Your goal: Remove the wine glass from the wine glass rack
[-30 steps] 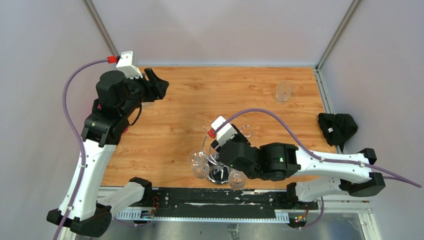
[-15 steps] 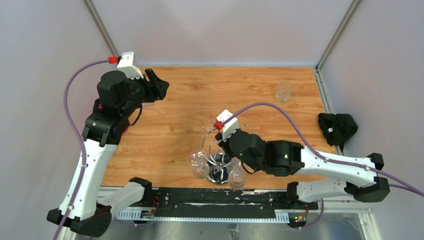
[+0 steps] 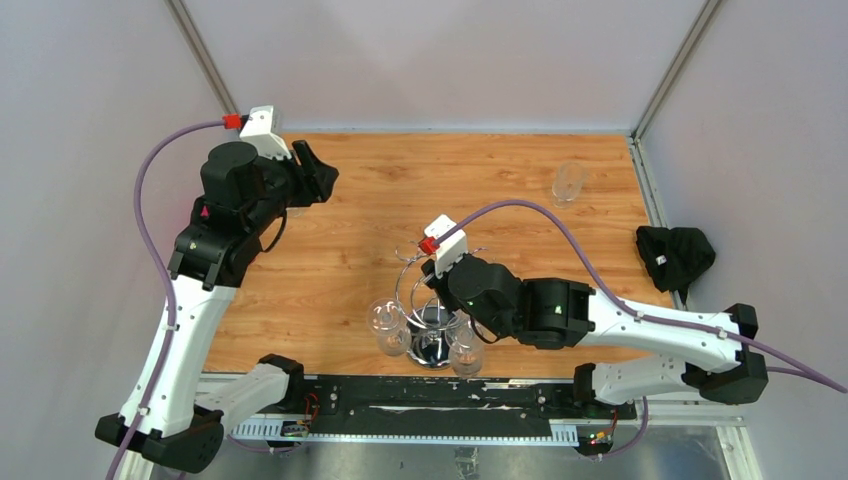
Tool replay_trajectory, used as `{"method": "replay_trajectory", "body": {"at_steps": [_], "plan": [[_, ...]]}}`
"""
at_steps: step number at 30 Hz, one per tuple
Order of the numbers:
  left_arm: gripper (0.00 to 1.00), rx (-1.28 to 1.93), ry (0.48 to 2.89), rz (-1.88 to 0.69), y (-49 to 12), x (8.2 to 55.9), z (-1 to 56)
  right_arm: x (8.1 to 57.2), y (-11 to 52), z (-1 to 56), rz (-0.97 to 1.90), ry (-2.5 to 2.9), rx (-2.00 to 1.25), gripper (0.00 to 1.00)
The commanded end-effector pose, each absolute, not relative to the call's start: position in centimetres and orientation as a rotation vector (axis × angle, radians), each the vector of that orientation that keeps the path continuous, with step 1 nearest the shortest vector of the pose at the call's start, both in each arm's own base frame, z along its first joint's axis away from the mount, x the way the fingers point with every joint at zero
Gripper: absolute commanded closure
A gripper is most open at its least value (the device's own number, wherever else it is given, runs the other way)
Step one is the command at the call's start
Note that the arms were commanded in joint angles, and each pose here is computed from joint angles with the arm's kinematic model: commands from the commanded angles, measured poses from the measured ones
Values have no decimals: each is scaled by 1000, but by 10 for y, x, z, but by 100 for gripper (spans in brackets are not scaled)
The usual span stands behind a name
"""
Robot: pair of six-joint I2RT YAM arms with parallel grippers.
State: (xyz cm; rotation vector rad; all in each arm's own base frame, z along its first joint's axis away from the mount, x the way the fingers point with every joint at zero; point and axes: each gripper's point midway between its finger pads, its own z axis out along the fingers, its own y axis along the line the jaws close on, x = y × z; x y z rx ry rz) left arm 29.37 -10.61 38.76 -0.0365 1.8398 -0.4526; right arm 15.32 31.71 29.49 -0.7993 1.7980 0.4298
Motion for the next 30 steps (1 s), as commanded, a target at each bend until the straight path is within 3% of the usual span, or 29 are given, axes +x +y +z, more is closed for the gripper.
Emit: {"method": "replay_trajectory", "body": {"at_steps": [1,30], "plan": [[48,-12,1846,-445,-107,292,386,159,316,289,389,1837,-789,100],[52,-37,1817,-414,-108,318,409,236,311,316,253,1768,-741,100]]}}
